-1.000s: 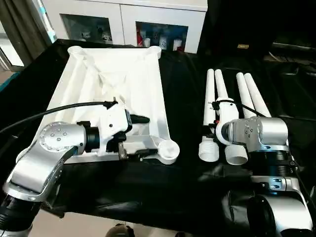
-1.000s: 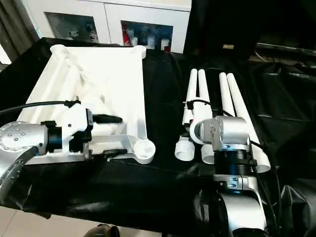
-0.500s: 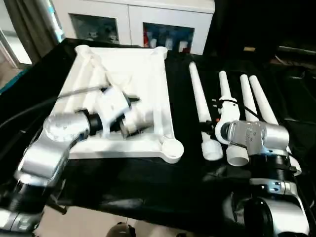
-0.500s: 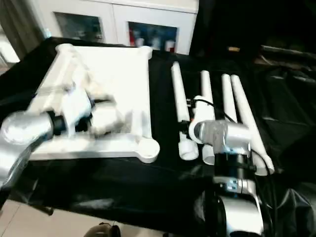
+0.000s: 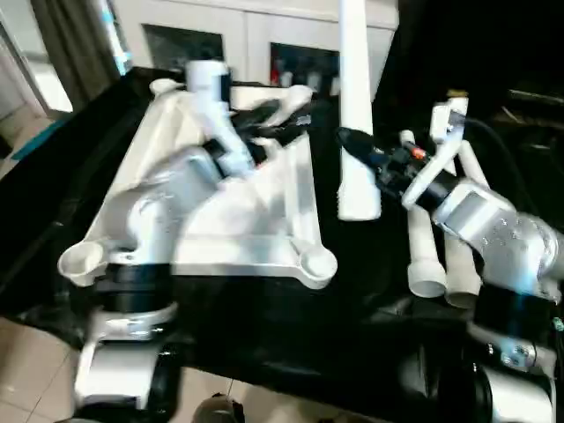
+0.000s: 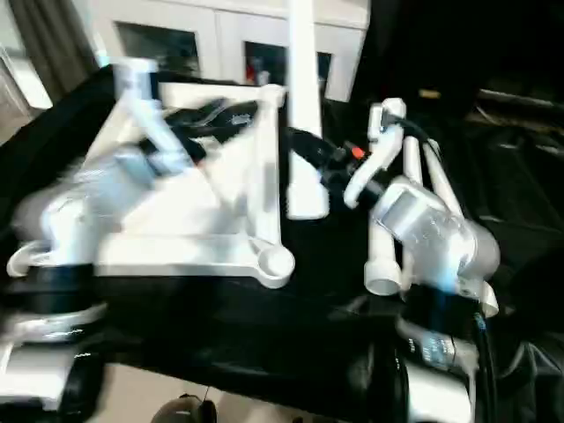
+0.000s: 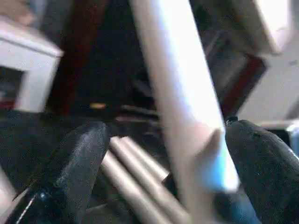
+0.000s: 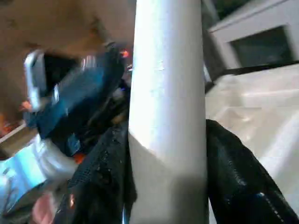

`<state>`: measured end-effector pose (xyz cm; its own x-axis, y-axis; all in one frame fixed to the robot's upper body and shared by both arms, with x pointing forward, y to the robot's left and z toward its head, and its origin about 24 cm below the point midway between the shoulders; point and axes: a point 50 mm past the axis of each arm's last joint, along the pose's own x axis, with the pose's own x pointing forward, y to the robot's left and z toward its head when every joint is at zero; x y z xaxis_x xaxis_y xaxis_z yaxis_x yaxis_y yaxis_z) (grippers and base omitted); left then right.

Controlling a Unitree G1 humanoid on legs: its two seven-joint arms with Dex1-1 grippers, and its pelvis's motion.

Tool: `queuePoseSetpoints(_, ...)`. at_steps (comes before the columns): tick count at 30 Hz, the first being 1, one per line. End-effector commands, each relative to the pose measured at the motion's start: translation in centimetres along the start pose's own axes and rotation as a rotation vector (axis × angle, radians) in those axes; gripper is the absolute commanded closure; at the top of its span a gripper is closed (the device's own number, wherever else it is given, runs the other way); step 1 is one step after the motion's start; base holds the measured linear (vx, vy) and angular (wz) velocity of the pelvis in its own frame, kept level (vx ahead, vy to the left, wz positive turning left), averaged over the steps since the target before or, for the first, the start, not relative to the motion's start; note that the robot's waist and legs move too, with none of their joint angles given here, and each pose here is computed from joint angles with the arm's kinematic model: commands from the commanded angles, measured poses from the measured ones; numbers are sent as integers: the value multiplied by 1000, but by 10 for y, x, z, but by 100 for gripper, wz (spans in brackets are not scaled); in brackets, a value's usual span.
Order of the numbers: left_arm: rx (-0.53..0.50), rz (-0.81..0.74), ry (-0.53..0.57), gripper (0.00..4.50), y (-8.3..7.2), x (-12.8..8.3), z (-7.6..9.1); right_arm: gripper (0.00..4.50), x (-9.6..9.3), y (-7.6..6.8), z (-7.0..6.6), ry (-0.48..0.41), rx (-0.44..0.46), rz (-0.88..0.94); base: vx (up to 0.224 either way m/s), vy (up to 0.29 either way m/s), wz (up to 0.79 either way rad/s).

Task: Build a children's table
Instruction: Pick table leg

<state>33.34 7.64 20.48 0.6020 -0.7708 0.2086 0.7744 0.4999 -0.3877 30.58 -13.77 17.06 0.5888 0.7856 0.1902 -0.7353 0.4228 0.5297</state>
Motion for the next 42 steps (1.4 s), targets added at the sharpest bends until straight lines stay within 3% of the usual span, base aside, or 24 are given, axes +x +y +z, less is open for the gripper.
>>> queuePoseSetpoints(1, -13, -20, -1, 0, -6, 4, 4, 264, -1, 8, 6, -16, -34, 52, 0, 0, 0)
queuePoseSetpoints(4, -80, -67, -31, 0, -15, 8, 7, 264, -2, 10, 4, 7, -51, 60, 0, 0, 0)
queuePoseSetpoints(10, -84, -132, -31, 0, -28, 6, 5, 264, 2, 14, 0, 63, -137, 46, 0, 0, 0)
queuePoseSetpoints(15, -166, -51, -59, 18, -23, 8, 7, 264, 15, 21, -13, 185, -304, 4, 0, 0, 0)
queuePoseSetpoints(20, -175, 8, -77, 56, -21, 9, 8, 264, 25, 25, -18, 219, -381, -16, 0, 0, 0)
queuePoseSetpoints(31, -170, 257, -114, 149, -3, 12, 11, 264, 37, 26, -19, 184, -447, -100, 0, 0, 0)
queuePoseSetpoints(42, -175, 254, -88, 255, -7, 16, 4, 264, 38, 25, -15, 155, -460, -130, 0, 0, 0)
